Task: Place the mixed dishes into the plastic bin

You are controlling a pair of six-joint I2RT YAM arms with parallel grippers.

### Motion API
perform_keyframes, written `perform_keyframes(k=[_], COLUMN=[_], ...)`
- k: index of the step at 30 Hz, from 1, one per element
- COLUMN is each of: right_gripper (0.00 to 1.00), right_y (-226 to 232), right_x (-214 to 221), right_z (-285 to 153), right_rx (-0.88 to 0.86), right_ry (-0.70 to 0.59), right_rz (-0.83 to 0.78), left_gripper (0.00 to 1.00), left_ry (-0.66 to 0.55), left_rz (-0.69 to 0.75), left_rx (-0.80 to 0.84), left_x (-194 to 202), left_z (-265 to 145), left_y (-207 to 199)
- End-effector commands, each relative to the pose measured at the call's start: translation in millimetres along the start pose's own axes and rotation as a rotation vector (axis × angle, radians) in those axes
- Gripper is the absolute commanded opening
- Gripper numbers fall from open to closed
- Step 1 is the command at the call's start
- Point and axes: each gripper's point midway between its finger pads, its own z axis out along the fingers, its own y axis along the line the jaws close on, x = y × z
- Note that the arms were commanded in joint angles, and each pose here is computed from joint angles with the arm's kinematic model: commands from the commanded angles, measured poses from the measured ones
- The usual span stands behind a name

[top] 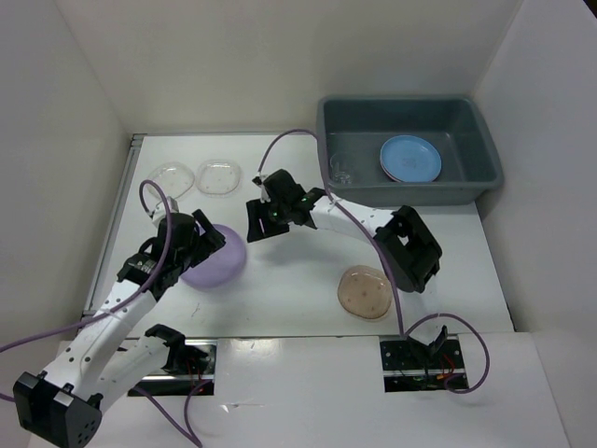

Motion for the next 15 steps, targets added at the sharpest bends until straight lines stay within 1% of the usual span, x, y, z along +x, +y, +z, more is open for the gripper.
perform_keyframes(k=[1,2,3,7,8,9,15], right_gripper=[0.63,0.63,0.63,0.63,0.63,0.63,0.6], right_y=[24,18,21,19,23,23,24], right_x=[-18,-12,-17,-8,-11,-1,3], right_z=[14,21,20,33,32,40,54], right_rx=[-0.059,-0.05,-0.056,-0.048,-0.061,-0.063,-0.067], right_ry=[-0.041,-0.023,-0.034,-0.003,-0.008,0.02,0.048], right_rz=[-0.027,-0.021,-0.024,-0.023,-0.026,-0.026,-0.026], left_gripper=[0.99,0.99,0.99,0.99,0.99,0.99,0.99], left_ry=[-0.031,-0.031,-0.031,-0.037,-0.042,-0.042,-0.042], left_rz=[-0.012,-0.012,-0.012,-0.014,-0.017,-0.017,-0.007], left_rx=[0.011,0.011,0.011,0.017,0.024,0.024,0.024], left_x=[-7,-7,-7,-8,-9,-9,-9], left_z=[-3,-3,-3,-4,-6,-6,-6], left_y=[0,0,0,-1,-2,-2,-1])
